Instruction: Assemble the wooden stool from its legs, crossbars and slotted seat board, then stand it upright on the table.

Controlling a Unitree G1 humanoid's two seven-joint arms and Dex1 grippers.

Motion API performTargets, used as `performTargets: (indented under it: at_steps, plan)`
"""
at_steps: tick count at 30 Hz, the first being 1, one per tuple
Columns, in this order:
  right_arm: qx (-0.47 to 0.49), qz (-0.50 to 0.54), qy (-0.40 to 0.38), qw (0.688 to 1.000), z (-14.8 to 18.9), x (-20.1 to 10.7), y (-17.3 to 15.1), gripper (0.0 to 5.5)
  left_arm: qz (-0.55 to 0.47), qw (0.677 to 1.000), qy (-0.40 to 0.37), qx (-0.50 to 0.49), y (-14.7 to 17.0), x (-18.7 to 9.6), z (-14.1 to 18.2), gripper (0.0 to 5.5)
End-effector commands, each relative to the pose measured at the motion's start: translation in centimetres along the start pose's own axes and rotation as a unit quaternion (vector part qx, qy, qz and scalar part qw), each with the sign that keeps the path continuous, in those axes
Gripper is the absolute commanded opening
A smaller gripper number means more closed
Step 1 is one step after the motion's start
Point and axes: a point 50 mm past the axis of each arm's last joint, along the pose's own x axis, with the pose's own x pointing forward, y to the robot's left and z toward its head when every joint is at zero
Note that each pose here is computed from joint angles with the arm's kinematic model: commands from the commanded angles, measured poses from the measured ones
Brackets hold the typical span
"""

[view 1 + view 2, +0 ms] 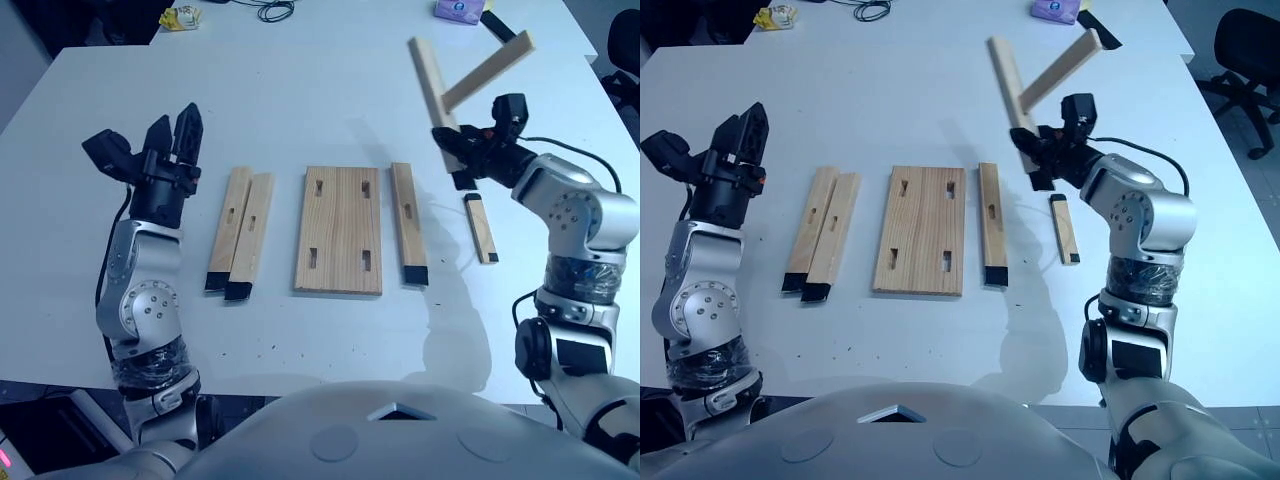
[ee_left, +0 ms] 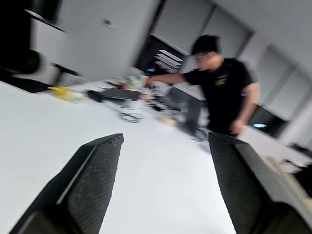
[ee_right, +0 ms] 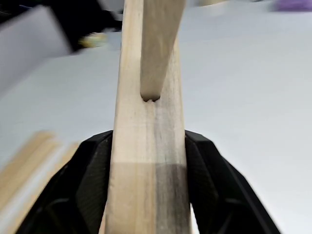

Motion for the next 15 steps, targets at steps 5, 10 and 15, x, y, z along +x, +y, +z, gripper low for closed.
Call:
performTargets:
  at_steps: [5,10,15]
  plan:
    - [0.057,0.229,0.011,0.972,2.6,0.4,3.4,2.10,-0.166,0.978,0.036,-0.125,-4.4,1.5,-1.3,3.21]
    - [0.078,0.295,-0.016,0.952,4.0,1.0,4.8,2.10,-0.260,0.940,0.079,-0.207,-7.2,1.3,-1.5,3.21]
    - [0.086,0.324,-0.016,0.942,3.9,1.4,5.9,2.10,-0.283,0.918,0.089,-0.264,-7.9,1.4,-0.9,3.36]
